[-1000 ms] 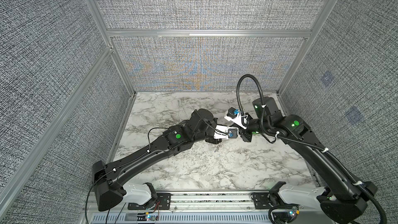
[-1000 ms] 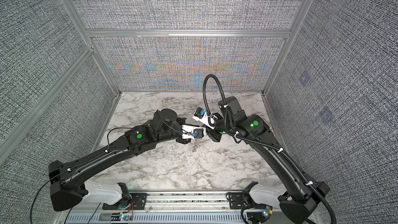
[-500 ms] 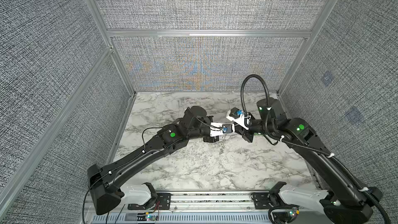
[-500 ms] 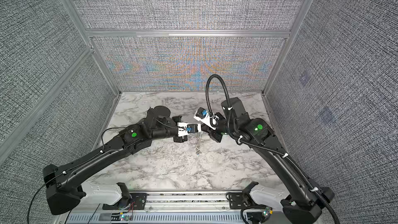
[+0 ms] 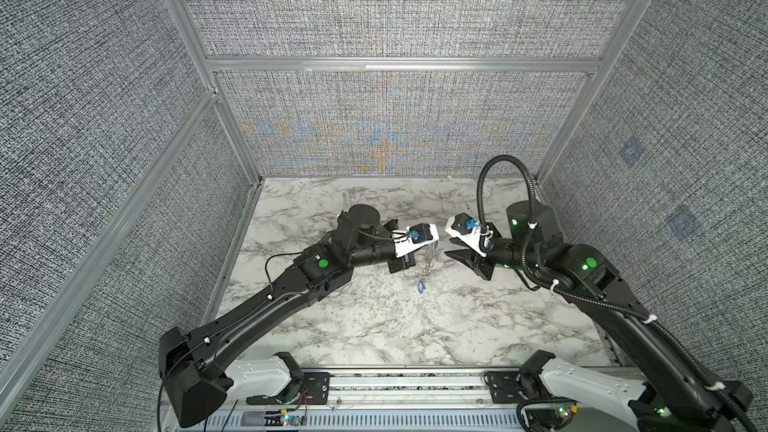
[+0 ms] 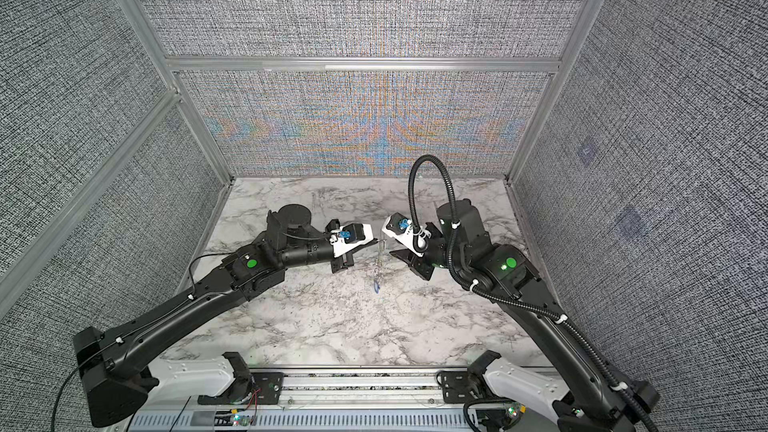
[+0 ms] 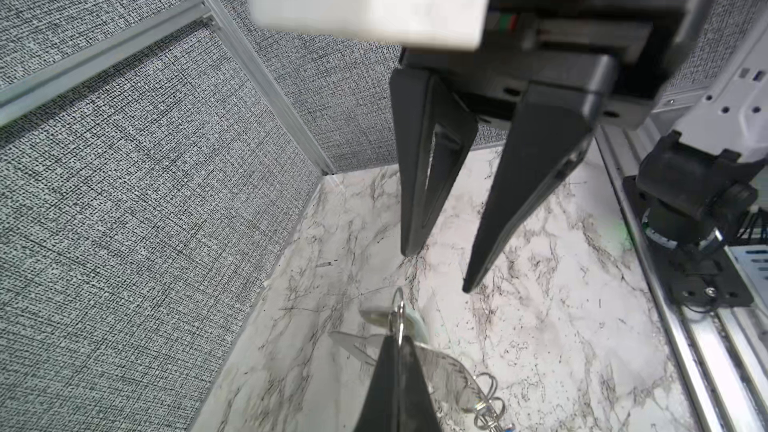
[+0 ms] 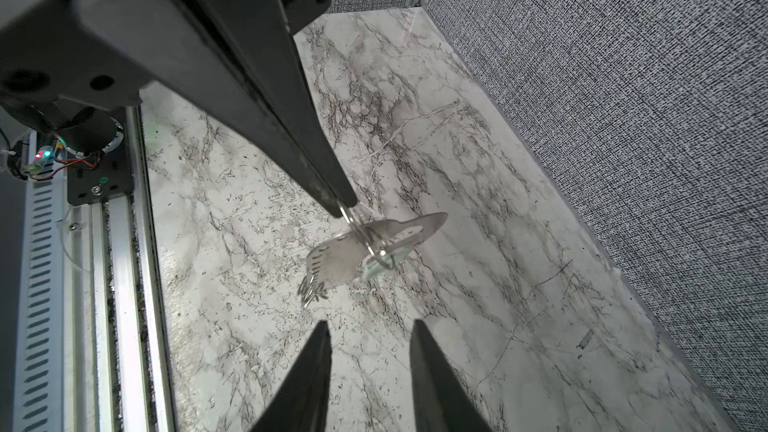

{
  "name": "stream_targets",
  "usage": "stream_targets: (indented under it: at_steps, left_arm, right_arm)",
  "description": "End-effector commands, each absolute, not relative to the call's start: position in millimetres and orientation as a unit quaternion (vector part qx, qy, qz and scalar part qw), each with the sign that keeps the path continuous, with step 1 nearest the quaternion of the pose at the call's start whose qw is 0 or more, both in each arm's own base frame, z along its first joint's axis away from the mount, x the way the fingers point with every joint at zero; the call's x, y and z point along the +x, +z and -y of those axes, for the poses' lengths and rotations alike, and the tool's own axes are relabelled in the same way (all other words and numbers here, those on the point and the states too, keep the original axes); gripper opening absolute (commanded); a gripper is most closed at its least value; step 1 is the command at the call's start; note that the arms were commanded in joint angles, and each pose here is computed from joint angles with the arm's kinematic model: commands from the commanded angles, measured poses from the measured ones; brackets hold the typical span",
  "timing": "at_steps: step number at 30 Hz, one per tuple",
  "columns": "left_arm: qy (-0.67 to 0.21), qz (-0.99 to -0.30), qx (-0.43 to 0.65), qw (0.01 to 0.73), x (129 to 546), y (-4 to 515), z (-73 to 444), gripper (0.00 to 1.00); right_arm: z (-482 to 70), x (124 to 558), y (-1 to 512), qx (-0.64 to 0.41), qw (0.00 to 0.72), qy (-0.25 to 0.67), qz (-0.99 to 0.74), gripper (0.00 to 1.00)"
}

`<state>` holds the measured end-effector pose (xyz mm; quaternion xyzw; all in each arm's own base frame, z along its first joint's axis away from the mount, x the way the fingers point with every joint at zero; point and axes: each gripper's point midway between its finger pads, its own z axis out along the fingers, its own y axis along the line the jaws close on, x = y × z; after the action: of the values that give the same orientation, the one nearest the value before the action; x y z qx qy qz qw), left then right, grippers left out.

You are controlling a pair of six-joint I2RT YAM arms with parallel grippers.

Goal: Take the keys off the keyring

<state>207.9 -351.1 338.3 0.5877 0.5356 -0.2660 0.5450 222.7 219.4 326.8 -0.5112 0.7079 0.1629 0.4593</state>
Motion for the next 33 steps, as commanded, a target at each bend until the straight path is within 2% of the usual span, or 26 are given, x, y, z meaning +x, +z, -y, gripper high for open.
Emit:
stream_targets:
  at_steps: [1, 7, 14, 24, 33]
  left_arm:
    - [-0.308, -0.516, 0.563, 0.567, 204, 358, 354, 0.0]
    - [-0.345, -0.511, 0.542, 0.571, 201, 362, 350, 0.0]
    - [-0.376, -0.503, 0.519, 0.58, 200, 369, 348, 0.0]
    - [-0.399, -0.499, 0.503, 0.582, 200, 368, 346, 0.0]
    - [-0.412, -0.492, 0.509, 0.574, 194, 366, 347, 0.0]
  right_arm:
    - [-221, 227, 342, -0.507, 0.495, 0.159, -0.688, 0.34]
    - [-220, 222, 351, -0.522, 0.518, 0.15, -0.661, 0.34]
    - [-223, 225, 344, -0.524, 0.508, 0.152, -0.667, 0.34]
    - [-227, 223, 359, -0.527, 0.537, 0.16, -0.639, 0.36]
    - [-235, 210, 368, -0.562, 0.534, 0.18, -0.606, 0.33]
